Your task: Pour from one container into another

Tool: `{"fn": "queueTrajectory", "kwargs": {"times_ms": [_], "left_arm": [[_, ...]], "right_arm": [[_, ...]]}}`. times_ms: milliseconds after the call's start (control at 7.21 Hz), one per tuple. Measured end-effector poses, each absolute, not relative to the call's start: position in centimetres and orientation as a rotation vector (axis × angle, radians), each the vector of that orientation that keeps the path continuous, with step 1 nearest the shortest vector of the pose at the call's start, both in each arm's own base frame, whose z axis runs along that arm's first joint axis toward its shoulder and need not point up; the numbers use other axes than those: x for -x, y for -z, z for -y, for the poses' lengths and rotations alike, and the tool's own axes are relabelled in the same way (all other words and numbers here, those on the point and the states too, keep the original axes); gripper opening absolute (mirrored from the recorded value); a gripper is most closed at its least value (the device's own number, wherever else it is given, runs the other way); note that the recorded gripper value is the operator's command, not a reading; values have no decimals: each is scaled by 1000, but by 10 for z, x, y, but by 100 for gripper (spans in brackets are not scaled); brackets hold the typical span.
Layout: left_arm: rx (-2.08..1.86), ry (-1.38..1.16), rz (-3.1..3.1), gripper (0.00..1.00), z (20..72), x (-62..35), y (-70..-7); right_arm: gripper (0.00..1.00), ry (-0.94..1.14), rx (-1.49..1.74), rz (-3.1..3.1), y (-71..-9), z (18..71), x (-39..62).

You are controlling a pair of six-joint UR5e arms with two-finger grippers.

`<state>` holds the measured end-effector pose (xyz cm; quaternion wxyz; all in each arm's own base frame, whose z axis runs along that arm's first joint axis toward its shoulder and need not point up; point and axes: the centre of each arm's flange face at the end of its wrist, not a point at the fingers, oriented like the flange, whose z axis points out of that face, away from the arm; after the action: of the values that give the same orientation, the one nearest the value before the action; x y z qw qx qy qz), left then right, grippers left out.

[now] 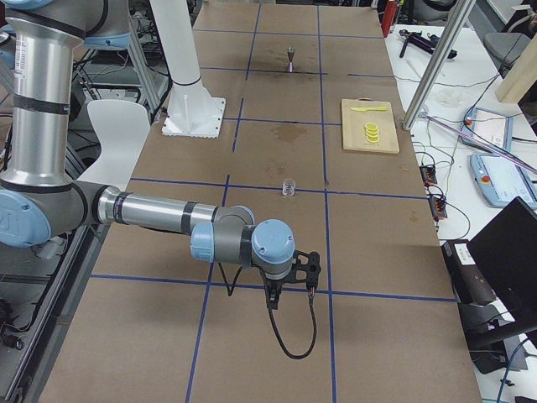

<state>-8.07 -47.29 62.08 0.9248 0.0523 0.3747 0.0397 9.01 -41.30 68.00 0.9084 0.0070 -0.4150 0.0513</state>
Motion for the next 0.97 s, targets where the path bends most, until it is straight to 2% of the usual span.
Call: {"fn": "queueTrajectory", "kwargs": {"times_ms": [555, 971], "left_arm": [[-214, -134, -761, 100, 485, 78, -589], [-358, -123, -801, 100, 485, 27, -484]], "right_arm": [[100, -102, -38, 851, -668, 417, -91], [100, -69, -113, 853, -626, 430, -91]]}}
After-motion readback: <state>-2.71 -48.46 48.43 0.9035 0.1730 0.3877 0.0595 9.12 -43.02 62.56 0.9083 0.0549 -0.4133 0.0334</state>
